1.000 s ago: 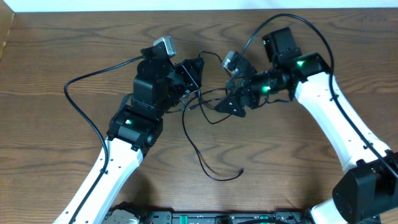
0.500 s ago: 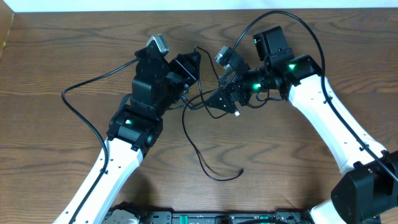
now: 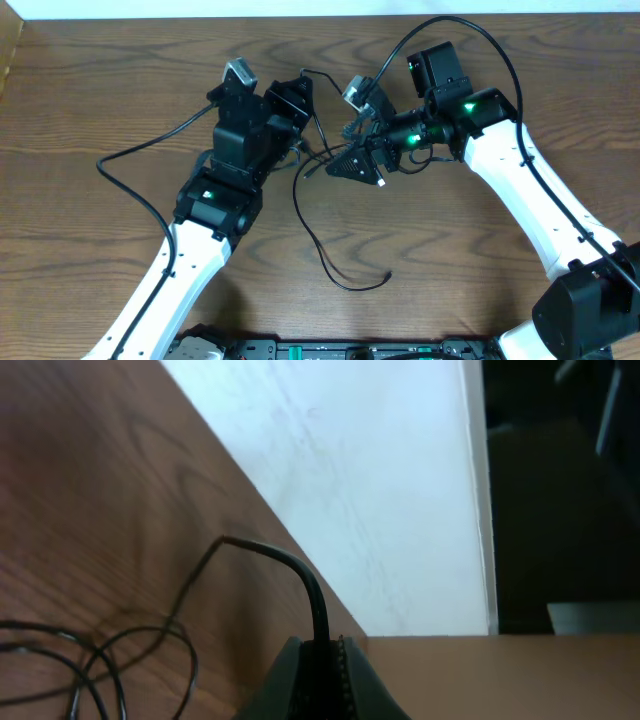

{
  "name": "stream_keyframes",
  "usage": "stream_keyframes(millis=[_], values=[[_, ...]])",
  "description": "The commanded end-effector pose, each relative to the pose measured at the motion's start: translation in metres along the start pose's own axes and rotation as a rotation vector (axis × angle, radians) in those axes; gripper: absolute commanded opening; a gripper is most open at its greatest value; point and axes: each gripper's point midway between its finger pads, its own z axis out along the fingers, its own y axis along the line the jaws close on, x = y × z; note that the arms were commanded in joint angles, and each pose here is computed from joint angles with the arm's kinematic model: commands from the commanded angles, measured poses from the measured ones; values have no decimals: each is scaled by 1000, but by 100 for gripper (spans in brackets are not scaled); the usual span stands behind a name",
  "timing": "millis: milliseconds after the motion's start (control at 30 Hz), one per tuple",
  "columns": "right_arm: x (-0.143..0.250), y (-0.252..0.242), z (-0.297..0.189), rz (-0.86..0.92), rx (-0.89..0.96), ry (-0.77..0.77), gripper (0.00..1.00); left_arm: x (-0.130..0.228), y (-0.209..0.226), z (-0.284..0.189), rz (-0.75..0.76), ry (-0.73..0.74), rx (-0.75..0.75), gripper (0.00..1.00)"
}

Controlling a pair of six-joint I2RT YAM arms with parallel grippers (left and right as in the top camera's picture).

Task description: Untangle cables

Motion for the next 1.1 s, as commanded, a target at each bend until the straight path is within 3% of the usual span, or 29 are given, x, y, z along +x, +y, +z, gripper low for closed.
stream_keyframes(millis=[0, 233, 300, 467, 533, 567, 600, 733, 1000, 1067], values=[[-2, 11, 1, -47, -59, -18, 99, 5, 5, 10, -83, -2, -16, 8], [-2, 10, 0, -69, -55, -18, 99, 14, -22, 14, -75, 7, 96, 8], [-2, 10, 0, -76, -53, -18, 91, 14, -24, 14, -75, 5, 104, 8], [-2, 9, 0, -76, -50, -17, 87, 13, -24, 14, -74, 4, 102, 8], [-2, 8, 0, -74, -44, -16, 79, 13, -23, 14, -74, 4, 101, 8], [-1, 7, 0, -73, -38, -13, 72, 13, -23, 14, -74, 5, 101, 8], [-1, 6, 0, -73, -31, -10, 55, 13, -23, 14, -74, 5, 101, 8], [-1, 5, 0, -73, -28, -10, 1, 13, -23, 14, -74, 5, 101, 8], [3, -19, -10, -5, 76, 0, 1, 10, -22, 15, -66, -3, 98, 8], [4, -32, -19, 66, 125, -8, 1, 12, -22, 14, -55, 6, 100, 24]])
